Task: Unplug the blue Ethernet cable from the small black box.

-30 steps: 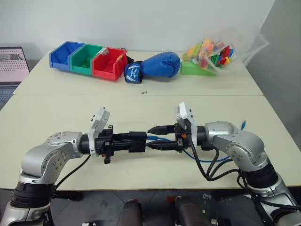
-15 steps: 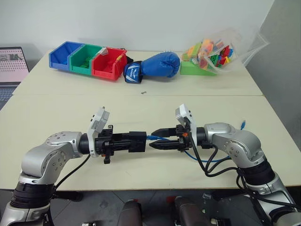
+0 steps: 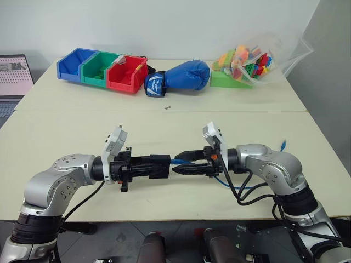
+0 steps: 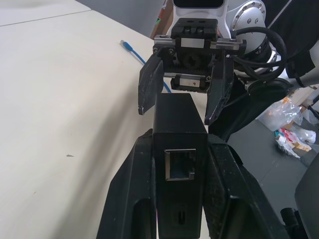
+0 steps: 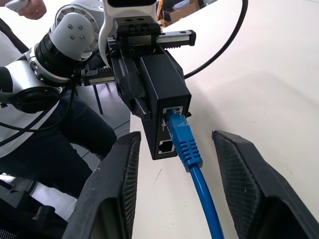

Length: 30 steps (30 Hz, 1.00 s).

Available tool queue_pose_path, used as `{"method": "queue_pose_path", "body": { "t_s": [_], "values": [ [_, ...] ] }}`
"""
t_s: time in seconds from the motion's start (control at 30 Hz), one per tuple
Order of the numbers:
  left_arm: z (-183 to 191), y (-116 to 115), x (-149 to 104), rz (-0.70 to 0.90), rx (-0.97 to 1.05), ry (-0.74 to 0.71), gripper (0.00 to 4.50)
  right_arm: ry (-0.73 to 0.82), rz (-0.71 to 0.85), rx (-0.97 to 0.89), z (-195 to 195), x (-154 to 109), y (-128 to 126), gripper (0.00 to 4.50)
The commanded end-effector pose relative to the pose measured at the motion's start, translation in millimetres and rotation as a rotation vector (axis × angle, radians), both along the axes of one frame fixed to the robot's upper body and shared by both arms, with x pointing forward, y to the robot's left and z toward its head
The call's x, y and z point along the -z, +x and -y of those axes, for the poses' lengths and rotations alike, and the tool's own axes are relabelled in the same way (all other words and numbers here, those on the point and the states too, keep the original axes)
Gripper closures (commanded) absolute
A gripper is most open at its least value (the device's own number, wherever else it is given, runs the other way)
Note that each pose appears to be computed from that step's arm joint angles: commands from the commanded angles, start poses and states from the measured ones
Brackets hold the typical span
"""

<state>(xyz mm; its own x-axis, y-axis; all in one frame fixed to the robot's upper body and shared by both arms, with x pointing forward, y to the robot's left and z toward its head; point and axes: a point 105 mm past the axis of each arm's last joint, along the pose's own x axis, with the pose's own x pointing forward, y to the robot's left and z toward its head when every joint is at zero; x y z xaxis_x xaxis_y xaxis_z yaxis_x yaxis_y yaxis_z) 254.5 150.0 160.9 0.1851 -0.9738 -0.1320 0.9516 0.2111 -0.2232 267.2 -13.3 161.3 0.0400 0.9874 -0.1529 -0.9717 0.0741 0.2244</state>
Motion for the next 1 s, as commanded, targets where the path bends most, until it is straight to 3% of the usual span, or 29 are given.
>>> {"method": "queue_pose_path", "body": {
  "t_s": [0.03, 0.17, 0.57, 1.0],
  "values": [
    [1, -2, -10, 0.061, 0.018, 0.011, 3.72, 0.039, 0.029, -0.021, -2, -13, -1, 2.10],
    [2, -3, -9, 0.060, 0.020, 0.012, 3.72, 0.040, 0.026, -0.027, -4, -13, -2, 2.10],
    [4, -7, -3, 0.073, 0.039, 0.035, 3.72, 0.023, 0.006, -0.055, -4, -12, -6, 4.46],
    [-2, -13, 3, 0.075, 0.053, 0.062, 3.72, -0.010, -0.073, -0.048, 6, -5, -3, 4.47]
  ]
}}
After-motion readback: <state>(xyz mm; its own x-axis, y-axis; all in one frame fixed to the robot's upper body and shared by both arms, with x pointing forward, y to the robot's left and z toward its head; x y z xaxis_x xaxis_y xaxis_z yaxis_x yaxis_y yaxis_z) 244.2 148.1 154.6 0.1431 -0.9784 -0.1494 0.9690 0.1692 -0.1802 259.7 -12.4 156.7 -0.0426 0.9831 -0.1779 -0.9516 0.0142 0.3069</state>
